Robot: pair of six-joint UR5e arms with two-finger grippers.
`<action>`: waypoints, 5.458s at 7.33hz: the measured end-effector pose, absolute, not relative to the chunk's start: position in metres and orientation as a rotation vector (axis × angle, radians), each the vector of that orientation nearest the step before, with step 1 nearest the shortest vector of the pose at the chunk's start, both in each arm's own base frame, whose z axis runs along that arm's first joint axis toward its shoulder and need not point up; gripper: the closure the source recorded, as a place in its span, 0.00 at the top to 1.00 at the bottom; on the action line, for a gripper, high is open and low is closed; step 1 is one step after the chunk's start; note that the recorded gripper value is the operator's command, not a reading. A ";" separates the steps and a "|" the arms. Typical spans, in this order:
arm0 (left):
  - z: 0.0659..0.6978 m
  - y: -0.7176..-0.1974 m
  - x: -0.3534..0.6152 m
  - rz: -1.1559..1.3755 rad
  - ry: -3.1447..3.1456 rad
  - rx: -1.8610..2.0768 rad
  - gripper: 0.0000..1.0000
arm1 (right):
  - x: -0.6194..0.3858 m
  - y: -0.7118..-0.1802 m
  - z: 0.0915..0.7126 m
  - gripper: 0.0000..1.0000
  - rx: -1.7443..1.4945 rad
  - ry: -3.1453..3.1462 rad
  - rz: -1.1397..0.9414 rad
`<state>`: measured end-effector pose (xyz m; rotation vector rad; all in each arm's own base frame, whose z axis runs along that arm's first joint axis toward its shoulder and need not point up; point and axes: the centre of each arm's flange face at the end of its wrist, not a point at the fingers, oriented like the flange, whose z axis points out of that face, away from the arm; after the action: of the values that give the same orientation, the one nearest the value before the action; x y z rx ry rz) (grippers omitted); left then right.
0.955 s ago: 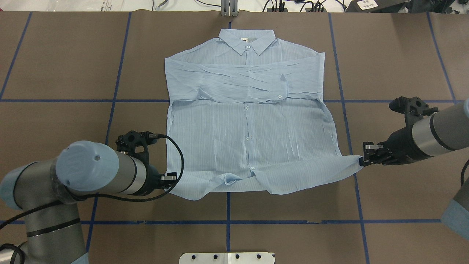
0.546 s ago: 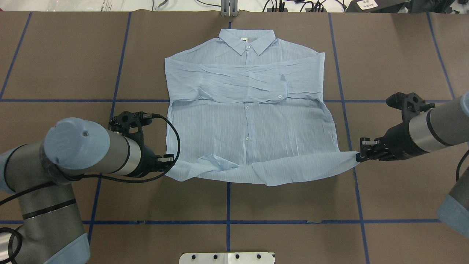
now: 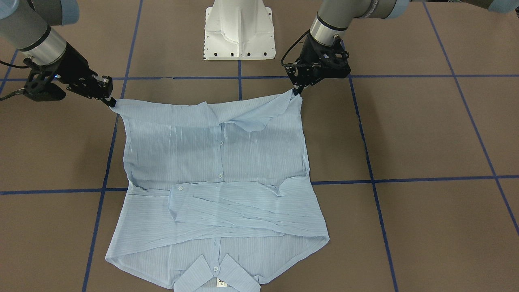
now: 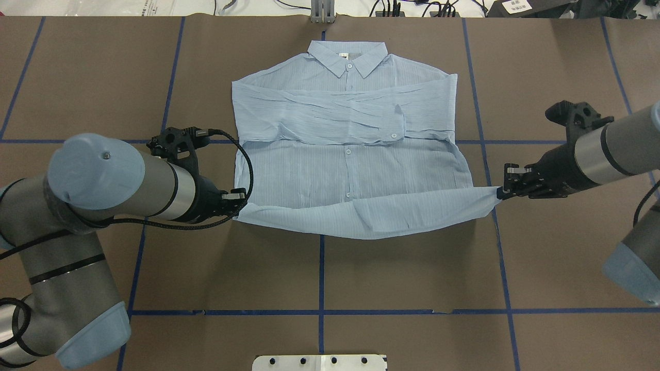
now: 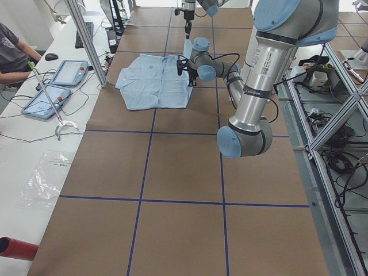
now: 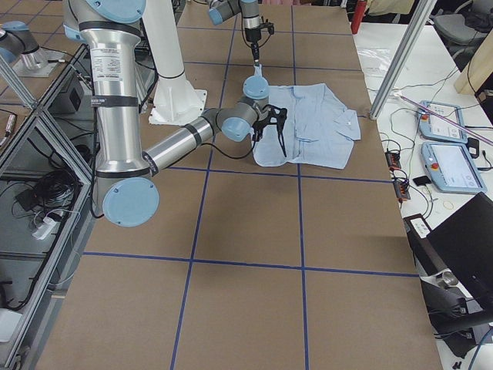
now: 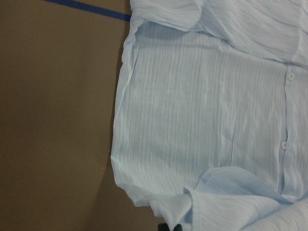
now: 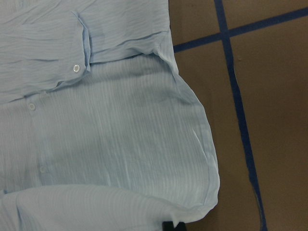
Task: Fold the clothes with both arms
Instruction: 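Carry the hem with both grippers over the shirt toward the collar, then lower the hem onto the collar and open both grippers, then move the right gripper to the folded shirt's side edge and grasp it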
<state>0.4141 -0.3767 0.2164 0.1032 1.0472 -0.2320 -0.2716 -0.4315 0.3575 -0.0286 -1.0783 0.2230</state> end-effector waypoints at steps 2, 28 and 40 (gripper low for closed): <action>0.202 -0.403 0.410 -0.268 1.060 0.132 0.00 | -0.277 -0.491 0.344 0.00 -0.010 -1.095 0.266; 0.304 -0.688 0.447 -0.535 0.993 0.282 0.99 | -0.377 -0.664 0.390 1.00 0.023 -0.869 0.326; 0.308 -0.682 0.440 -0.537 0.999 0.286 0.99 | -0.374 -0.535 0.438 0.00 -0.002 -0.870 0.207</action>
<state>0.4400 -0.6818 0.3078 0.2856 0.9986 -0.5371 -0.3741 -0.5346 0.4379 -0.0024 -0.8701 0.2071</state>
